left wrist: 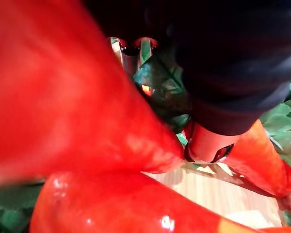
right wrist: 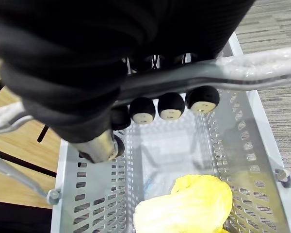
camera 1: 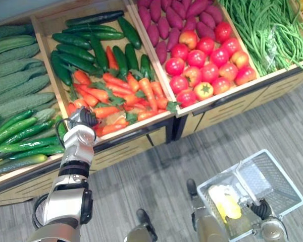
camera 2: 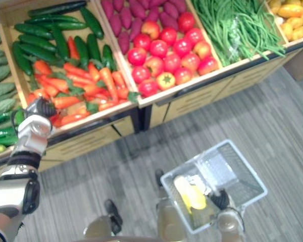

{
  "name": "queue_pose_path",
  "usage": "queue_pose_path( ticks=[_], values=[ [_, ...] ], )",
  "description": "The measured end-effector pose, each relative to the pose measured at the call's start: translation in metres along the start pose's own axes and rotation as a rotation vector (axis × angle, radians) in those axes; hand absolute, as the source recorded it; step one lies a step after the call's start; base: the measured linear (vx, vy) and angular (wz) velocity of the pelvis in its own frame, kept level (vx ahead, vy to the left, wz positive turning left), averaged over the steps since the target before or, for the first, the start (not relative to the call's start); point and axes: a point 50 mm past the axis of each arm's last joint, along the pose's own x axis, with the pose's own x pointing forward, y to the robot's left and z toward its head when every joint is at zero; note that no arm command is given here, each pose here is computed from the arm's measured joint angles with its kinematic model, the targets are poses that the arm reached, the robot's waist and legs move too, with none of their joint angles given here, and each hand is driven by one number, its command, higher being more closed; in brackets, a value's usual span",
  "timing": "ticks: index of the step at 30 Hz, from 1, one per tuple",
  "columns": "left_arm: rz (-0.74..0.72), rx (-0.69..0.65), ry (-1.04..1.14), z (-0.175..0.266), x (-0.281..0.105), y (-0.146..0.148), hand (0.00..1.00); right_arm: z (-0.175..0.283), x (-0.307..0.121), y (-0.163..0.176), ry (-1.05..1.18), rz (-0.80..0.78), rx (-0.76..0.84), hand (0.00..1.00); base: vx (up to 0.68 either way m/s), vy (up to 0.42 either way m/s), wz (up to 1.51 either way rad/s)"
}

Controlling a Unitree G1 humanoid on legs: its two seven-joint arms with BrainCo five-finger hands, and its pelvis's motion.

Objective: Pick vegetable in the basket

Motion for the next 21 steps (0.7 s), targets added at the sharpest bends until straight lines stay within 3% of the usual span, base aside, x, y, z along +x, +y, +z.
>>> queue_pose_path(
  ticks=[10, 21],
  values=[
    [-0.025, 0.010, -0.046, 0.008, -0.008, -0.011, 1.00, -0.003, -0.001, 0.001, 0.012, 0.007, -0.002, 1.00, -0.01, -0.022, 0.02],
    [0.076, -0.004, -0.150, 0.025, -0.017, 0.008, 1.00, -0.008, -0.002, 0.004, 0.032, 0.016, -0.011, 1.00, -0.02, -0.027, 0.02]
  ],
)
